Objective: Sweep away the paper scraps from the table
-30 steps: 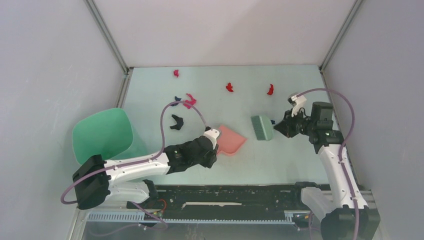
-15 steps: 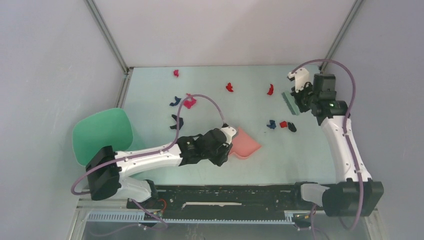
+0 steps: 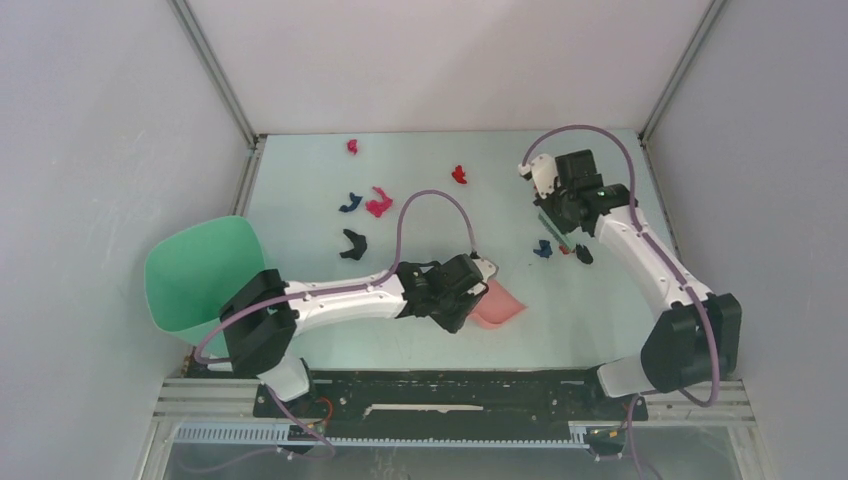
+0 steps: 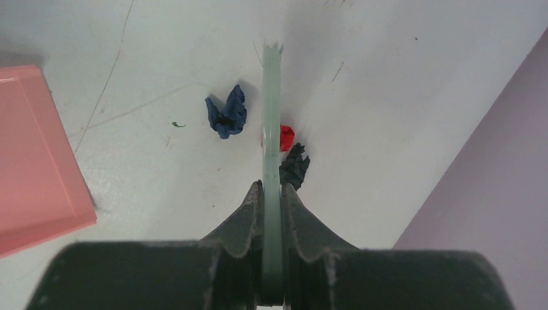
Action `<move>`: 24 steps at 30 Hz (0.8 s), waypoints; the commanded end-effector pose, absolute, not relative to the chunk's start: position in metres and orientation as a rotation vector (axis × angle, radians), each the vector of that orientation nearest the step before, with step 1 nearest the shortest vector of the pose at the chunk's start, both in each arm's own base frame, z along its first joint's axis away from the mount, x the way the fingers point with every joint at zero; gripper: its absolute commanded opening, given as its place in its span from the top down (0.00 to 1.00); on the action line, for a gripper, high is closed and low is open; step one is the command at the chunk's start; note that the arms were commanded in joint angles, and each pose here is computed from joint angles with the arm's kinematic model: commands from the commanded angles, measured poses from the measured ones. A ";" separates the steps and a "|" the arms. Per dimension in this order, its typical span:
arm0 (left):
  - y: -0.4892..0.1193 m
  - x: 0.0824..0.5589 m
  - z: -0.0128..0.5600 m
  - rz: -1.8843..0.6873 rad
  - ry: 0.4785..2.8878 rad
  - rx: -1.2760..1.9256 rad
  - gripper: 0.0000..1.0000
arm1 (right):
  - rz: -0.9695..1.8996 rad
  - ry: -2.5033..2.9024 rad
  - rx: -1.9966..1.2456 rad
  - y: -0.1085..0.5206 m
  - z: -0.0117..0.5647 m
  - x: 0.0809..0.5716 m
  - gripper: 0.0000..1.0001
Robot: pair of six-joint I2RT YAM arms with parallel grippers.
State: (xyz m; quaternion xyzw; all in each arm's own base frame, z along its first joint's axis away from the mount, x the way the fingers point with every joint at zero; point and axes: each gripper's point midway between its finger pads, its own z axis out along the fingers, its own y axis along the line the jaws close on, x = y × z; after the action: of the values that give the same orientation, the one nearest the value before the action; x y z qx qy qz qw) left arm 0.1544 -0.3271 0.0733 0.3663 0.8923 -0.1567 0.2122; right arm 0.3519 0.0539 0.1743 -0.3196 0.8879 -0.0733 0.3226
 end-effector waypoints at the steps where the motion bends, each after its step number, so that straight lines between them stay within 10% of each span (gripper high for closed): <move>1: -0.349 0.149 0.078 -0.531 2.476 1.053 1.00 | -0.243 2.331 -0.791 0.062 0.178 0.364 1.00; 24: -0.359 0.164 0.059 -0.482 2.457 1.029 1.00 | 0.569 2.309 -0.954 0.129 0.227 0.237 1.00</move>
State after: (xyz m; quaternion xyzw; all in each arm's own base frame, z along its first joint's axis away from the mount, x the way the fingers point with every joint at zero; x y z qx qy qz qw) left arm 0.1594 -0.3569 0.0556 0.3736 0.8908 -0.1717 0.1933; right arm 0.2516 0.1370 0.1961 -0.3527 0.8772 0.1809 0.2710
